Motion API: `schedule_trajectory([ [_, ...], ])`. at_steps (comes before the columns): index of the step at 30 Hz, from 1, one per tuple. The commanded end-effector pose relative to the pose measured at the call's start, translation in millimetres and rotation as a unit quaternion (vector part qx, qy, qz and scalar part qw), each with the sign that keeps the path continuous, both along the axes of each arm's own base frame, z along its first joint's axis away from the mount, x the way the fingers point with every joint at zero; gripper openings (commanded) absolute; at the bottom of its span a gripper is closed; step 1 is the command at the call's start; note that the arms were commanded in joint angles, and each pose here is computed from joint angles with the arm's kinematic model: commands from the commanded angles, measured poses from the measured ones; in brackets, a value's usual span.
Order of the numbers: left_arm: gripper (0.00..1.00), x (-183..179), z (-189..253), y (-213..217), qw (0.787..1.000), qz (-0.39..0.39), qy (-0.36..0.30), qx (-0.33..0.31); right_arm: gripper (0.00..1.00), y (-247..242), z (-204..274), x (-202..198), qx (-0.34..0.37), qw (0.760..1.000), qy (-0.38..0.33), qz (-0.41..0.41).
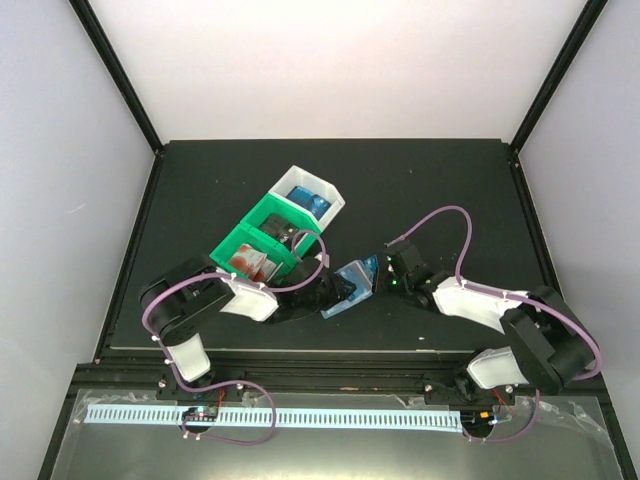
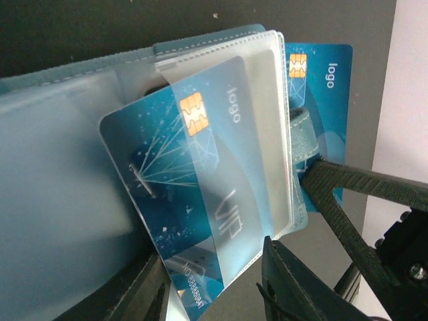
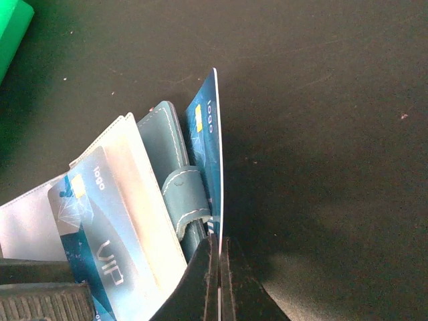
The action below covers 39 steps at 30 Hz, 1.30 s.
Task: Put the credit cards into the card holder
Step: Insert the credit card into the card holder.
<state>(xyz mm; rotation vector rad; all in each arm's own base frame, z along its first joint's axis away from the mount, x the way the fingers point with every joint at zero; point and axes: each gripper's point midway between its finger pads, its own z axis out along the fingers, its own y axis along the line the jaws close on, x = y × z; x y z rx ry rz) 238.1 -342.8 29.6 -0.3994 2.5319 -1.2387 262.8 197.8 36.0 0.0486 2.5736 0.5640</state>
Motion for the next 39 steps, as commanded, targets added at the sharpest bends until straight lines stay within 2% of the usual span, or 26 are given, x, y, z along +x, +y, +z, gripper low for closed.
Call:
schedule_trajectory([
  [1,0.4,-40,-44,27,0.993,-0.057,0.061,0.084,0.01,-14,-21,-22,-0.042,0.998,0.046,0.01],
  [7,0.42,-37,-40,43,0.99,-0.046,0.05,0.122,0.01,-18,-21,-24,-0.051,0.998,0.046,0.009],
  [10,0.51,-33,-32,52,0.988,-0.033,0.04,0.147,0.01,-20,-22,-25,-0.059,0.997,0.049,0.01],
  [20,0.54,-26,-17,63,0.983,-0.024,0.019,0.181,0.01,-15,-17,-26,-0.092,0.994,0.042,0.033],
  [24,0.74,-25,-9,67,0.978,-0.028,0.005,0.205,0.01,-13,-13,-29,-0.14,0.989,0.033,0.033],
  [26,0.8,-24,-5,68,0.976,-0.033,-0.005,0.213,0.01,-14,-11,-31,-0.162,0.986,0.033,0.028],
  [31,0.78,-23,-6,60,0.976,-0.057,-0.014,0.211,0.01,-15,0,-35,-0.185,0.983,0.023,-0.001],
  [39,0.66,-22,-2,39,0.974,-0.11,-0.033,0.196,0.01,2,8,-52,-0.109,0.993,0.034,-0.019],
])
